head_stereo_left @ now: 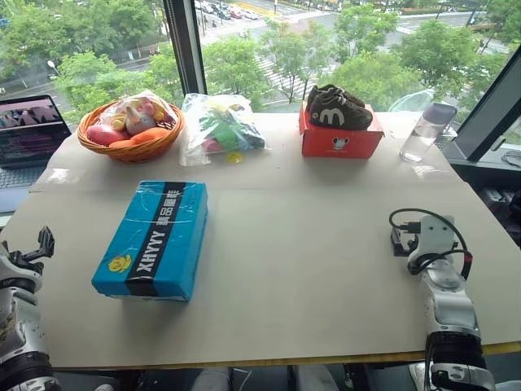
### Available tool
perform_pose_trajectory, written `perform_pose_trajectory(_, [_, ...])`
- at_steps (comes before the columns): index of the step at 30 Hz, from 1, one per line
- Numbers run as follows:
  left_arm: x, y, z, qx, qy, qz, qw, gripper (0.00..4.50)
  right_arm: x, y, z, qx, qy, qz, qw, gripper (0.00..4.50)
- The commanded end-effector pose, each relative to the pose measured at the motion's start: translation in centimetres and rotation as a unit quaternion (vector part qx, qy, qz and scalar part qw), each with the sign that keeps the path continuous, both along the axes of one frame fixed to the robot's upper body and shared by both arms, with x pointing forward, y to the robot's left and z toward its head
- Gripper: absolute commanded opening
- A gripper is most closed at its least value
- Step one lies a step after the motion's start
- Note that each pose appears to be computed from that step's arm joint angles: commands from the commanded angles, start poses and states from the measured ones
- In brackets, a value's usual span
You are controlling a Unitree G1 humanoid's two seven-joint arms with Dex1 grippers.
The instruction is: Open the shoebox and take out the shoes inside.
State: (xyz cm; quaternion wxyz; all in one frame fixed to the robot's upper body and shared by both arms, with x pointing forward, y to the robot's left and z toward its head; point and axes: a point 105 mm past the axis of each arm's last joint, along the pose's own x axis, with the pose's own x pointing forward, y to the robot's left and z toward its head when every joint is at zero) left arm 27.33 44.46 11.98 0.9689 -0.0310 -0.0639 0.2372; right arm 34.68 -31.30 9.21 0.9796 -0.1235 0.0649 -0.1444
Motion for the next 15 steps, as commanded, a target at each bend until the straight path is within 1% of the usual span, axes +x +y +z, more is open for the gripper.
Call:
perform_pose_trajectory(1, [0.3, 0.2, 0.9, 0.019, 0.002, -0.005, 1.0, 4.46, -0.2, -0.5, 1.5, -0.005, -0.027, -0.007, 1.0, 4.5])
perform_pose_trajectory(3, [1.1, -0.9, 0.6, 0.03, 0.016, -0.051, 0.998, 4.46, -0.2, -0.2, 1.4, 0.0, -0.027, 0.003, 1.0, 4.5])
perform_pose_trajectory(6, [1.9, -2.3, 0.7, 0.05, 0.039, -0.134, 0.989, 4.46, 0.1, 1.0, 1.6, 0.008, -0.023, 0.049, 0.999, 4.5])
perform_pose_trajectory(7, [2.0, -2.9, 0.7, 0.058, 0.05, -0.166, 0.983, 4.46, 0.3, 1.8, 1.7, 0.015, -0.021, 0.076, 0.997, 4.5])
perform_pose_trajectory(9, [2.1, -4.7, 0.5, 0.085, 0.08, -0.249, 0.962, 4.46, 0.4, 4.4, 1.5, 0.018, 0.001, 0.163, 0.987, 4.5])
perform_pose_trajectory(10, [2.1, -5.3, 0.4, 0.102, 0.095, -0.277, 0.951, 4.22, 0.3, 5.7, 1.3, 0.02, 0.014, 0.206, 0.978, 4.5])
perform_pose_trajectory(11, [1.9, -5.9, -0.1, 0.122, 0.121, -0.308, 0.936, 3.94, -0.1, 7.6, 1.1, 0.026, 0.032, 0.266, 0.963, 4.5])
perform_pose_trajectory(13, [1.3, -7.0, -0.6, 0.147, 0.152, -0.369, 0.905, 3.45, -1.2, 10.6, 0.7, 0.029, 0.068, 0.362, 0.929, 3.99])
perform_pose_trajectory(14, [0.9, -7.6, -0.7, 0.157, 0.167, -0.399, 0.888, 3.02, -2.1, 12.1, 0.7, 0.036, 0.084, 0.409, 0.908, 3.76])
perform_pose_trajectory(15, [0.4, -8.1, -1.0, 0.16, 0.185, -0.429, 0.87, 2.66, -3.4, 13.9, 0.8, 0.034, 0.099, 0.469, 0.877, 3.43])
